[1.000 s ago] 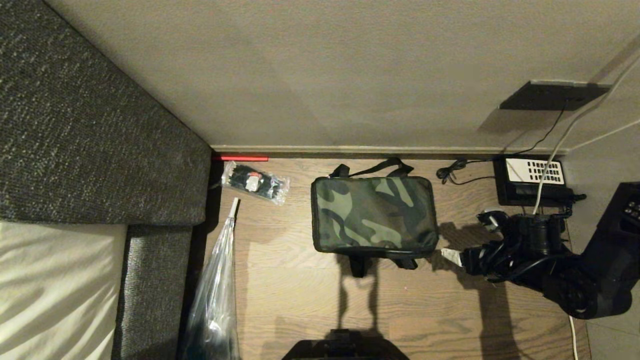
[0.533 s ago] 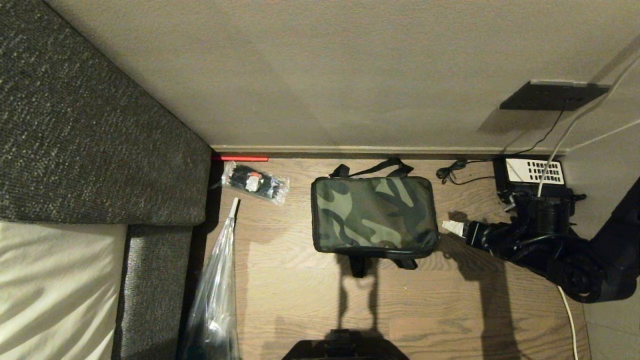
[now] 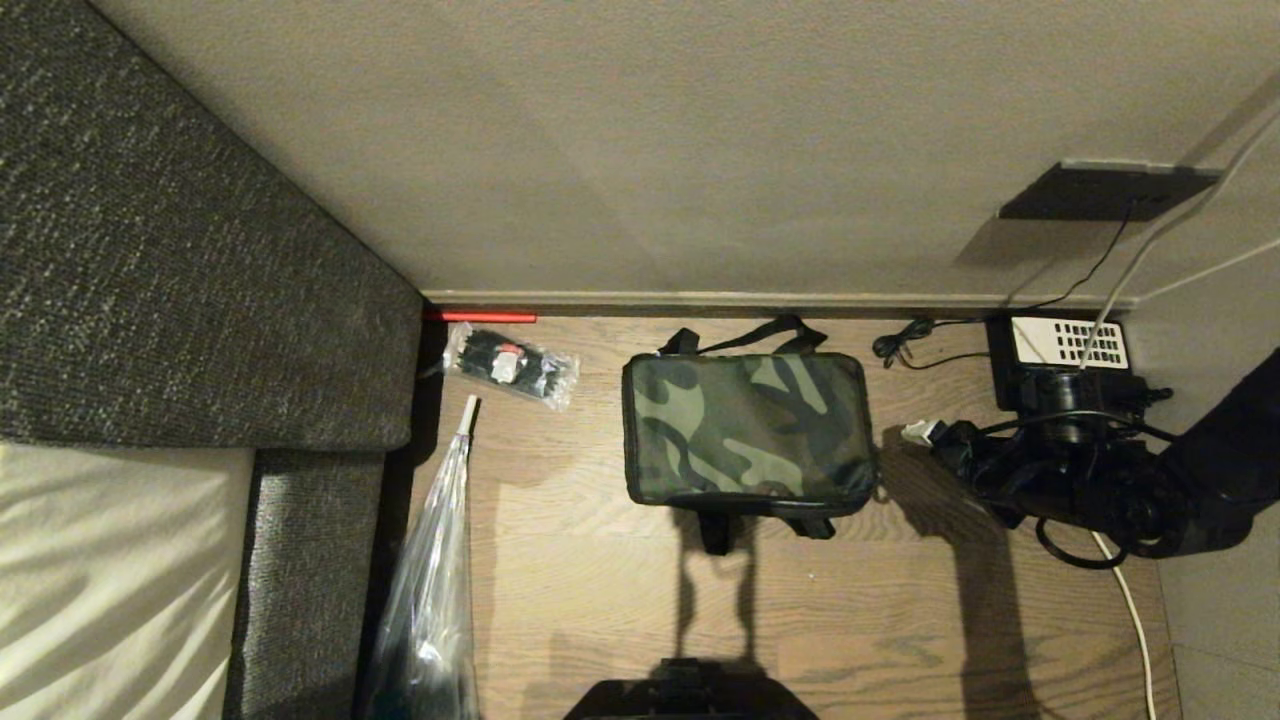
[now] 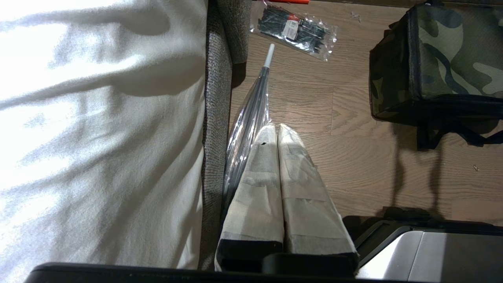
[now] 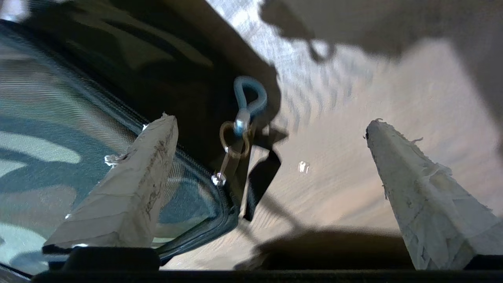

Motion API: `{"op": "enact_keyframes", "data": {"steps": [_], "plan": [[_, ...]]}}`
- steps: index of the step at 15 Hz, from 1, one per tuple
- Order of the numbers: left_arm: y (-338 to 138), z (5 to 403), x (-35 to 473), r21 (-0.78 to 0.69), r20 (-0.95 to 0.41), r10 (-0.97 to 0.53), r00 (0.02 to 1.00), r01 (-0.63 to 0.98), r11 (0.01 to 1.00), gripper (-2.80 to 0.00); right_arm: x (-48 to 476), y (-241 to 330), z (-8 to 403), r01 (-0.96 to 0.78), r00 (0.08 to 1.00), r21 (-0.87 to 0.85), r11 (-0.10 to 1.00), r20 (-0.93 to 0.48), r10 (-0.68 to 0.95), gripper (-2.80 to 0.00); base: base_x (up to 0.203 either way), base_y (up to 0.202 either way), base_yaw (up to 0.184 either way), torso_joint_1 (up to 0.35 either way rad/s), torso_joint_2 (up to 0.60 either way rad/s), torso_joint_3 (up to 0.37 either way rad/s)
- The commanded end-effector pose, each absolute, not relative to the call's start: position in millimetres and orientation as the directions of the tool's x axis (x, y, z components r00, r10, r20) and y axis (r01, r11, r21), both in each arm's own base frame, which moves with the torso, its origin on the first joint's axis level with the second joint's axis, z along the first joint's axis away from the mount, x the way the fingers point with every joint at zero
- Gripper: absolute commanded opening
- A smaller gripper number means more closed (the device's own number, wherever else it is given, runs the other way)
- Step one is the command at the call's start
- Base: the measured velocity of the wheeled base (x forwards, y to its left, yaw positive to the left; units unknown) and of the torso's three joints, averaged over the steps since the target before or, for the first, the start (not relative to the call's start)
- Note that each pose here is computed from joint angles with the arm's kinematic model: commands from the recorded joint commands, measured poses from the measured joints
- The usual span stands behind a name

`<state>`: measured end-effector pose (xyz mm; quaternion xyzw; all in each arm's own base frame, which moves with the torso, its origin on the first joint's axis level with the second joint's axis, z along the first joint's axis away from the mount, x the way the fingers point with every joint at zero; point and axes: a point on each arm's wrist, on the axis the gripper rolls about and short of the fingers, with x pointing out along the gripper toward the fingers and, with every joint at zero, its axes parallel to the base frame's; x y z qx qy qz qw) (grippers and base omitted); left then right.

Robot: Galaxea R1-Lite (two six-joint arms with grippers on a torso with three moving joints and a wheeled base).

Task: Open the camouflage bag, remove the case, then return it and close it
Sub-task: Open the top of the storage box

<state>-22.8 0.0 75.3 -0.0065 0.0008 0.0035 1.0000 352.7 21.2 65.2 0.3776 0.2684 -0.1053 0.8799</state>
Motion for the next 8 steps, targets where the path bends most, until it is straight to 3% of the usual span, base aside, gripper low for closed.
{"op": "enact_keyframes", "data": {"steps": [1,5,8], "plan": [[0,75,-23,-0.014,-0.003,0.008,1.0,-0.008,1.0,-2.8,364,33,71,0.454,0.804,0.636,0.624,-0.594,0.021,0.0,0.0,0.0,0.0,0.0,0.0,0.0],[0,75,-23,-0.014,-0.004,0.008,1.0,-0.008,1.0,-2.8,380,55,61,0.537,0.759,0.656,0.53,-0.65,0.034,0.0,0.0,0.0,0.0,0.0,0.0,0.0],[0,75,-23,-0.014,-0.003,0.008,1.0,-0.008,1.0,-2.8,387,71,53,0.546,0.753,0.631,0.552,-0.658,0.008,0.0,0.0,0.0,0.0,0.0,0.0,0.0]]}}
